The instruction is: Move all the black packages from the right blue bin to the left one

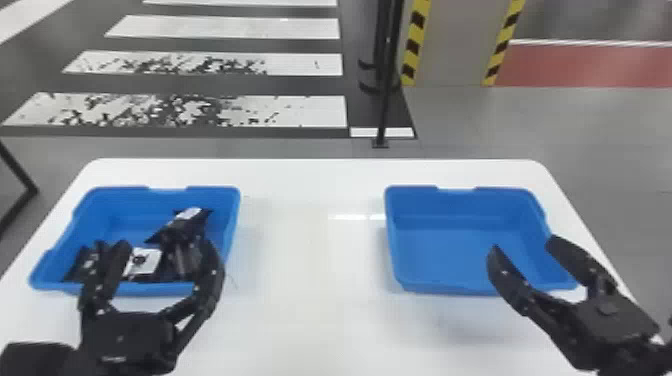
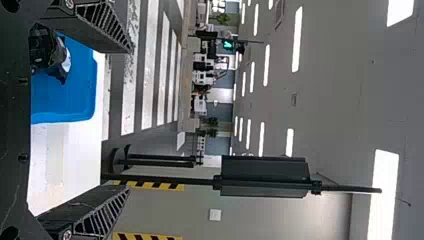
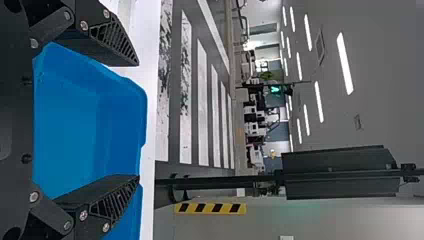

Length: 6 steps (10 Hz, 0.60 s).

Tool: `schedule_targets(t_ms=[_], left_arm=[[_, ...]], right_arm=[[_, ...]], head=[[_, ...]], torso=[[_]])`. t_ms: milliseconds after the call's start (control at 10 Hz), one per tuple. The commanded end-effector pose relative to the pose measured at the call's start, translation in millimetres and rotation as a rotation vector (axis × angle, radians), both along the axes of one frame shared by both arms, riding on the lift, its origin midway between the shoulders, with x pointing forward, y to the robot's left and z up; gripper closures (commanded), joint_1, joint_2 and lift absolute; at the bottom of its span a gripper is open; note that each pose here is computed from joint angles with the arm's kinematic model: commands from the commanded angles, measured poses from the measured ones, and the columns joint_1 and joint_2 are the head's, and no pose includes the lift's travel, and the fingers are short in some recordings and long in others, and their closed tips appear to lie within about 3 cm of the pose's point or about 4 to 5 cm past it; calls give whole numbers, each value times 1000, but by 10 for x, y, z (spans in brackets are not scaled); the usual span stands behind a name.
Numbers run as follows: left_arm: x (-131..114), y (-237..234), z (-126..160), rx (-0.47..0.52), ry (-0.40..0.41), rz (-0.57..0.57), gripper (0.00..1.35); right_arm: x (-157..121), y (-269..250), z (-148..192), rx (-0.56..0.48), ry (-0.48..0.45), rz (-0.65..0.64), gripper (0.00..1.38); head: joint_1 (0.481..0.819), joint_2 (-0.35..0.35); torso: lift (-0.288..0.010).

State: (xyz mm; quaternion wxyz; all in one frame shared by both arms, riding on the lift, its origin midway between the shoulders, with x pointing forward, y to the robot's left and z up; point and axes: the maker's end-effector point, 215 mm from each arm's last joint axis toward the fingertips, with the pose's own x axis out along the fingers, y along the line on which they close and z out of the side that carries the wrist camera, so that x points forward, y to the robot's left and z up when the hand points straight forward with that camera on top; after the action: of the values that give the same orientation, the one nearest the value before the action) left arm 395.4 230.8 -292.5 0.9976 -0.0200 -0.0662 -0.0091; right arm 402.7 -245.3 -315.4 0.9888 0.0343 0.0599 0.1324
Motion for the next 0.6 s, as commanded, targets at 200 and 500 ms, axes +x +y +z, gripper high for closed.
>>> schedule_targets(t_ms=[200, 500], left_arm=[[23, -7, 31, -6, -8, -1, 58], [36, -27, 49, -6, -12, -6, 58]], right_arm=[[1, -10, -11, 0, 1, -4, 245], [8, 1, -3, 1, -1, -2, 245]], head=[[695, -22], [695, -23]], torso=[[-140], [-140]])
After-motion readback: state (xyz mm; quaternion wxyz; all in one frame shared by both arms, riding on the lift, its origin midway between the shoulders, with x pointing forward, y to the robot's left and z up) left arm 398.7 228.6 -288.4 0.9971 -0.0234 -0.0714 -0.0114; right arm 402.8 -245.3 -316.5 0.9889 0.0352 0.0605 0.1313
